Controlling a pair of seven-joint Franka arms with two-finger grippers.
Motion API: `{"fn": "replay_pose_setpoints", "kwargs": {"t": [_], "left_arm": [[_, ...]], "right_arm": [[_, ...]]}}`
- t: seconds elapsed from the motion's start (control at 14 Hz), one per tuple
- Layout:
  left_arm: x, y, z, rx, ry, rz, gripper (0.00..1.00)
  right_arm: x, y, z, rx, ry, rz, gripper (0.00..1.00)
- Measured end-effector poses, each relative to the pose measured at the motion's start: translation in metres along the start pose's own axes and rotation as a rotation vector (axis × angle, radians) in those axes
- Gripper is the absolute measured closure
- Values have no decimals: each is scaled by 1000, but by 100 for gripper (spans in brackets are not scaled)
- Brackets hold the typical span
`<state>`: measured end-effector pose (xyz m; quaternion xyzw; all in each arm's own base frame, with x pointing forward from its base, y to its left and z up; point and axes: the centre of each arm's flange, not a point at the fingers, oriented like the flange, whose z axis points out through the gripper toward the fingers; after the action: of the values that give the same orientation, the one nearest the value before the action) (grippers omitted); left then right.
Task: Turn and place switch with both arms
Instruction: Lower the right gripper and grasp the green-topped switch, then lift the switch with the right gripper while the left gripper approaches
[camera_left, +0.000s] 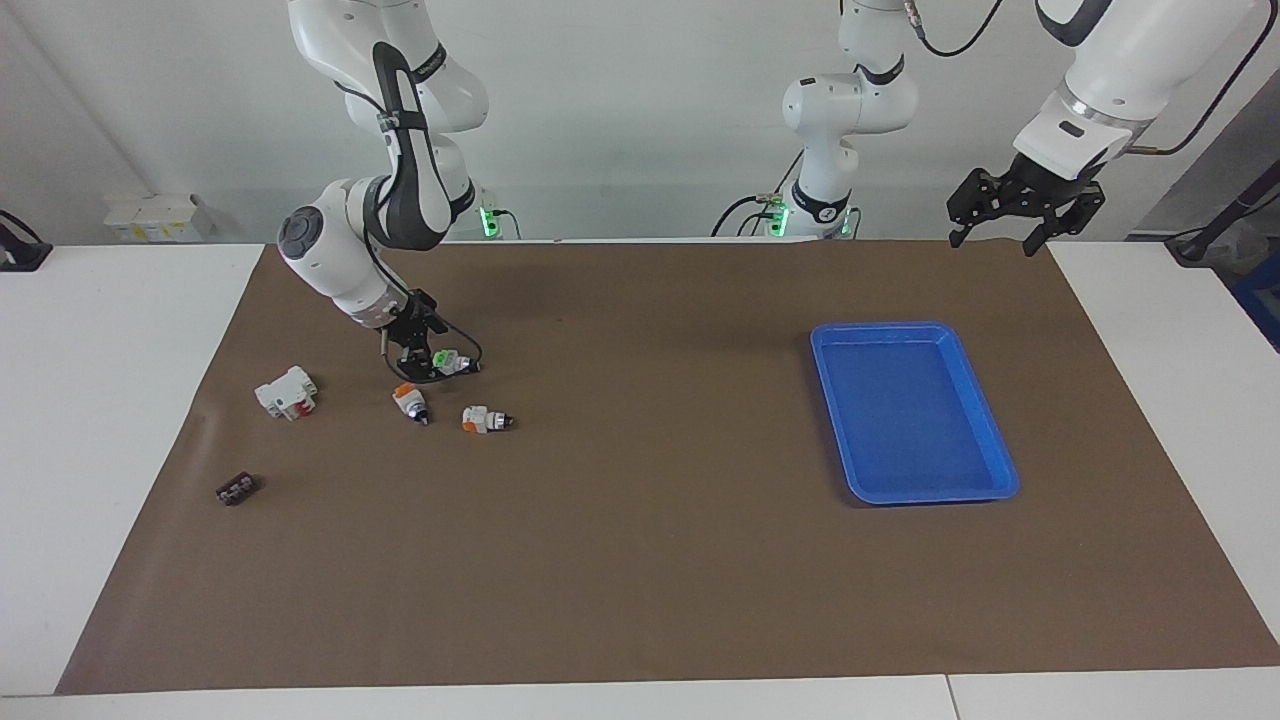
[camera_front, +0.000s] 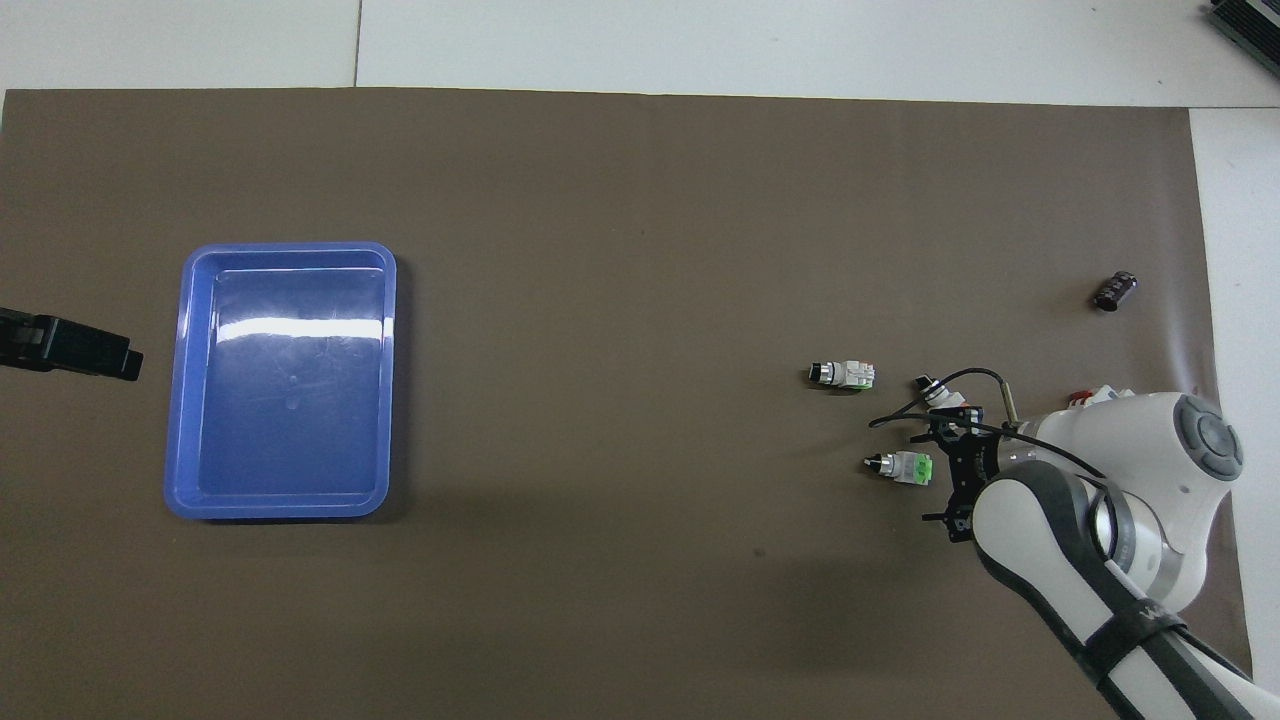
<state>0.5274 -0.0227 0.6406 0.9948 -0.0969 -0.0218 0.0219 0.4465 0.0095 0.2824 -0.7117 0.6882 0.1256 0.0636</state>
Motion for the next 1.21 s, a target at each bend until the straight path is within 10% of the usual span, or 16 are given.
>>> {"fn": "replay_pose_setpoints", "kwargs": {"t": [0.14,0.57,1.07,1.21], "left_arm": [[0,0,0,0,0,0,0],[2,0,-3,3,19,0,0],[3,22,-4,-17,23,22,13],[3,30,-5,-47,25,-9,34]], "right_arm": [[0,1,3,8,-7,7,0],[-1,3,4,21,-48,2,59],[-15,-7,-44,-69,-227,-263,59],[-33,-17,-74,-54,-311,-277,59]]}}
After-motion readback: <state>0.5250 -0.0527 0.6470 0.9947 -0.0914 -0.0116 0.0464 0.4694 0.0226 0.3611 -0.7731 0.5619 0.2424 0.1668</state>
